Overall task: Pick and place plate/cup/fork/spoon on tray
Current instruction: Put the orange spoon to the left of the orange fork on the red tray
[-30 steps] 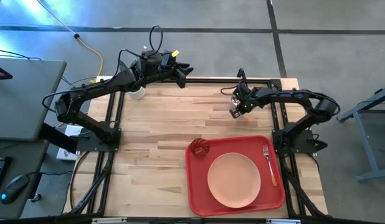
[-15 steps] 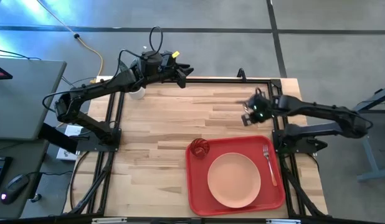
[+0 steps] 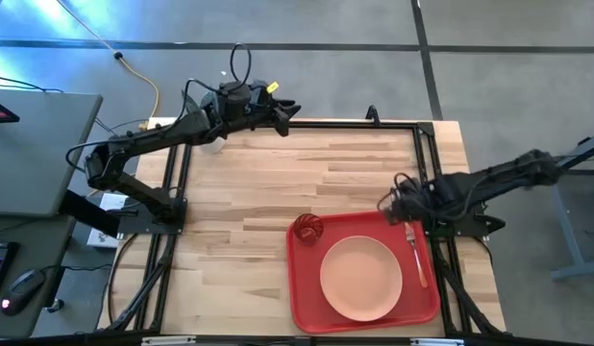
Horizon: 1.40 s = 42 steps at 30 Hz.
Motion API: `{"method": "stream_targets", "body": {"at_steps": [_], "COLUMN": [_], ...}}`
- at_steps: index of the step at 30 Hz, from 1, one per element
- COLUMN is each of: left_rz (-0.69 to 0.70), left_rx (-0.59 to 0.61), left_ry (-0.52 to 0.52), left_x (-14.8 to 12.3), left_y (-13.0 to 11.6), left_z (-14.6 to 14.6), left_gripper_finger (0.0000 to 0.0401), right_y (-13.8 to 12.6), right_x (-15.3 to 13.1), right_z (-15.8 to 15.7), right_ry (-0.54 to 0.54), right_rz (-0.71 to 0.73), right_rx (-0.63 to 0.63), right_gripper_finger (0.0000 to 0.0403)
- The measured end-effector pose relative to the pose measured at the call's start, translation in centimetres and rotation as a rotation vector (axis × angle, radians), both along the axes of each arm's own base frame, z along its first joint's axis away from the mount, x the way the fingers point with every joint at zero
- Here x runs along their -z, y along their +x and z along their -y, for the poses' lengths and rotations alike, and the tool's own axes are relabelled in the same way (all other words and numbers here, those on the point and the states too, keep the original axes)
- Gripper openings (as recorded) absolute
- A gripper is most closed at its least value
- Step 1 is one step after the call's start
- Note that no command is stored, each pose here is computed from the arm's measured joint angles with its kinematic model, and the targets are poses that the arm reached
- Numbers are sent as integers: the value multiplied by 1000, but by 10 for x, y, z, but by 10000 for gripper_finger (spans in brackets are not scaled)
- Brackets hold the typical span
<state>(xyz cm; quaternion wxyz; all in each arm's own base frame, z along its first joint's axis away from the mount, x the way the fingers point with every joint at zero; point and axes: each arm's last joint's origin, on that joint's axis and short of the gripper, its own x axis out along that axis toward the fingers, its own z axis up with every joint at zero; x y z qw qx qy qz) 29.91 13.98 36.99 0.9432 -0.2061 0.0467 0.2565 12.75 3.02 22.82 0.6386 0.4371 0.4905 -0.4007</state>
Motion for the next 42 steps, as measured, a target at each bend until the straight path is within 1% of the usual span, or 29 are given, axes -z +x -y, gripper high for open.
{"method": "stream_targets", "body": {"at_steps": [5,12,15,18,21,26,34,39,42], "left_rz": [-4,-6,-5,-3,-2,5,15,15,15], "left_rx": [-13,-15,-11,-23,-37,-34,-19,-11,2], "left_ry": [8,15,15,13,15,2,-16,-15,-16], "left_x": [0,0,0,0,0,0,0,0,0], "left_y": [4,8,9,10,10,10,14,16,17], "left_z": [9,18,21,24,24,26,36,42,46], "left_gripper_finger": [138,138,138,138,138,138,138,138,138], "right_y": [-4,-7,-8,-6,-6,-8,-3,-1,0], "right_x": [7,24,31,38,46,58,68,75,78], "right_z": [-26,-67,-85,-98,-107,-116,-116,-122,-125], "right_ry": [22,38,62,80,63,45,11,35,42], "right_rz": [23,-58,-55,-61,-83,-167,-229,-241,-232], "right_rx": [41,58,70,40,10,-12,20,45,54], "right_gripper_finger": [0,0,0,0,0,0,1,12,27]}}
